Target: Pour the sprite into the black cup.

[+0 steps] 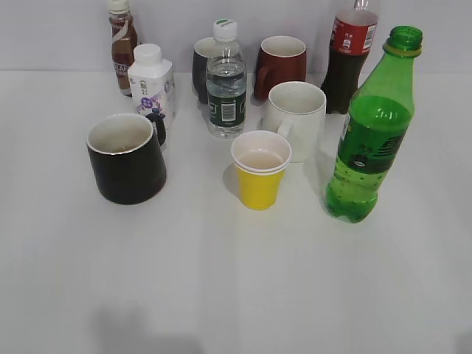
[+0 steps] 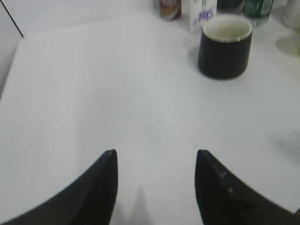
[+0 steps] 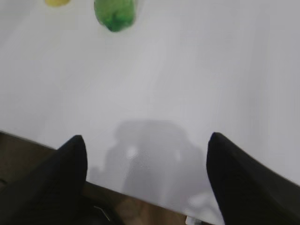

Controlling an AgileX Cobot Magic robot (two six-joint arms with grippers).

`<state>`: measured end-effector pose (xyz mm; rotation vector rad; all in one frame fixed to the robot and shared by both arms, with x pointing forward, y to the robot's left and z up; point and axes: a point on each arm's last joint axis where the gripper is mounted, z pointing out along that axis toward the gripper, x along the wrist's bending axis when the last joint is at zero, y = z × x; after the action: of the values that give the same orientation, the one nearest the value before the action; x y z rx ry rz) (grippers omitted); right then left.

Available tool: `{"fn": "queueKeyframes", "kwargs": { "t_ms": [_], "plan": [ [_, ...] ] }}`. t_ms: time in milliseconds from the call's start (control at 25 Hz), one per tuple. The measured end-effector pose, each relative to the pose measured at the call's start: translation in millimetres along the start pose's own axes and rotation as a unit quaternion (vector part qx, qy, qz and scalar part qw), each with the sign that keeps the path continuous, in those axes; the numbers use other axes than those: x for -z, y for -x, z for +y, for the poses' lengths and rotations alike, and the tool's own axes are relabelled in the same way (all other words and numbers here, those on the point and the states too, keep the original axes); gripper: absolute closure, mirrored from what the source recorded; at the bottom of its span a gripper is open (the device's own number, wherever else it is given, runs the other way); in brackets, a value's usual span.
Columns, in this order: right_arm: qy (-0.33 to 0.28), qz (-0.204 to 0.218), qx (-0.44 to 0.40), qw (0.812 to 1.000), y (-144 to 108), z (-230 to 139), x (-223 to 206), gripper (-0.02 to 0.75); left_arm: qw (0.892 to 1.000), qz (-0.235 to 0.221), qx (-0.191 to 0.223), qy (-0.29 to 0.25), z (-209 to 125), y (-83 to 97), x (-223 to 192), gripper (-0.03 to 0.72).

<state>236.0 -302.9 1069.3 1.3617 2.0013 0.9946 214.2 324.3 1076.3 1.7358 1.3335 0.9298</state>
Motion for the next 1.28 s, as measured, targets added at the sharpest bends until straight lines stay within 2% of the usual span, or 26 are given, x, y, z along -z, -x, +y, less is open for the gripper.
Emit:
{"fn": "queueKeyframes", "kwargs": {
  "t_ms": [80, 360, 760, 880, 1120, 1280],
  "plan": [
    [-0.006, -0.001, 0.002, 1.0, 0, -10, -7, 0.142, 1.0, -0.008, -0.002, -0.024, -9, 3.8, -14, 0.277],
    [0.049, -0.001, 0.006, 0.999, 0, -8, -18, 0.144, 1.0, -0.022, 0.001, 0.015, -6, 8.6, -27, 0.288],
    [0.055, -0.003, 0.004, 0.998, 0, -7, -18, 0.144, 0.999, -0.027, 0.005, 0.017, -6, 9.8, -27, 0.406],
    [0.055, -0.028, -0.012, 0.998, 0, -7, -18, 0.144, 1.0, -0.004, 0.017, 0.015, -6, 10.3, -27, 0.426],
    [0.084, -0.117, -0.067, 0.987, -1, -12, -10, 0.145, 0.995, 0.081, 0.059, 0.007, -7, 12.0, -25, 0.445],
    [0.092, -0.126, -0.075, 0.985, -2, -13, -8, 0.145, 0.994, 0.088, 0.063, 0.006, -7, 12.3, -25, 0.445]
  ]
}}
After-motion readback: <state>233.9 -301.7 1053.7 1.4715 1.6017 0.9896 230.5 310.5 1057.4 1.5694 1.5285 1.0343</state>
